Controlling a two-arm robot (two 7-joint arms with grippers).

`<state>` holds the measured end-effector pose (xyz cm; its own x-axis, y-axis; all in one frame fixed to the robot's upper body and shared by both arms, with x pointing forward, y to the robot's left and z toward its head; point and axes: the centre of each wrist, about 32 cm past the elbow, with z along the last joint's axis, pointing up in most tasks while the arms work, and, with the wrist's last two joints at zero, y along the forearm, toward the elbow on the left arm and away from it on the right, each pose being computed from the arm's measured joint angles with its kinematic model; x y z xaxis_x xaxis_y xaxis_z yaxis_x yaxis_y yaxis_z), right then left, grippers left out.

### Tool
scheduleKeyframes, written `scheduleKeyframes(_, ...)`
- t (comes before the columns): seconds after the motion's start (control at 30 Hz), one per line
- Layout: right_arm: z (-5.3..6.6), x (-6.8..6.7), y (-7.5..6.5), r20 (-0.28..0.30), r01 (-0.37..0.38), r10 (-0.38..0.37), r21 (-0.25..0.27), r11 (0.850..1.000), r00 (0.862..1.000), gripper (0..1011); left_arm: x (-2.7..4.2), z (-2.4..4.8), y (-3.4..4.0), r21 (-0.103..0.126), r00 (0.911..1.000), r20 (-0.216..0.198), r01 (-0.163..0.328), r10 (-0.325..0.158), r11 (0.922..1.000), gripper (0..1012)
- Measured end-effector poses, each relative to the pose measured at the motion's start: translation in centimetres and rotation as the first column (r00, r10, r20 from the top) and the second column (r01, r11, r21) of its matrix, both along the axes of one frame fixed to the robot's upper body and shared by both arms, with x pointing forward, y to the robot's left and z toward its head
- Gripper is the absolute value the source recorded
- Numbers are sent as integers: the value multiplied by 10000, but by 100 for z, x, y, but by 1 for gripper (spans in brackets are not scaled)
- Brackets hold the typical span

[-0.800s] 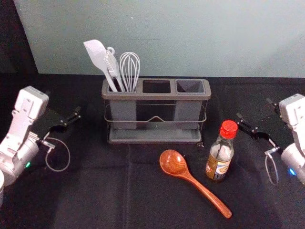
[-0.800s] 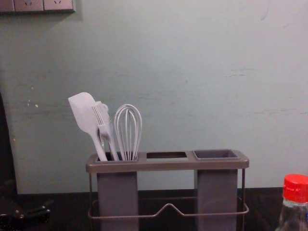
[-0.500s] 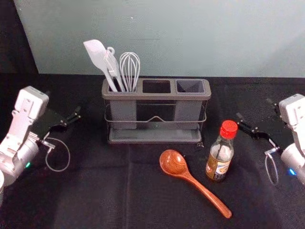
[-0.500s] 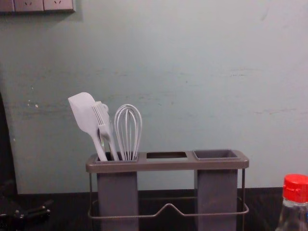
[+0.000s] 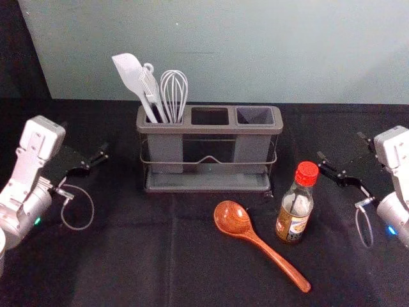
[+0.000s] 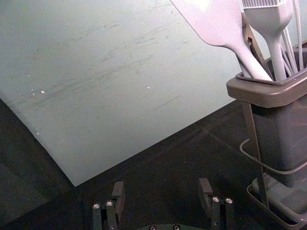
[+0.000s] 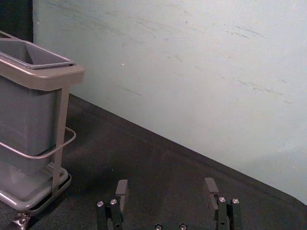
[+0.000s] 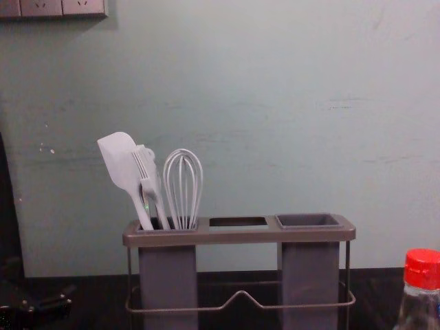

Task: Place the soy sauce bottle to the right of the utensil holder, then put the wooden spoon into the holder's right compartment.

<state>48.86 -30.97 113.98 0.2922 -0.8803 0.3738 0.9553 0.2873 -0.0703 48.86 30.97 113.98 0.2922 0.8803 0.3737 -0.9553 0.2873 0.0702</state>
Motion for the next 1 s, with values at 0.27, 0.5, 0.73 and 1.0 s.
scheduleKeyframes(0.27,0,0,0,0,0,0,0,10000,10000,1002,0,0,0,0,10000,-1,1,-1,10000,1005)
scheduleKeyframes(0.5,0,0,0,0,0,0,0,10000,10000,1003,0,0,0,1,10000,-1,0,0,10000,1005)
scheduleKeyframes(0.73,1,-4,-1,3,2,-2,9,10000,10000,1002,0,0,0,0,10000,0,1,-1,10000,1005)
scheduleKeyframes(1.0,47,-206,-68,56,-181,181,33,9998,9998,1002,0,0,0,1,10000,1,0,0,10000,1005)
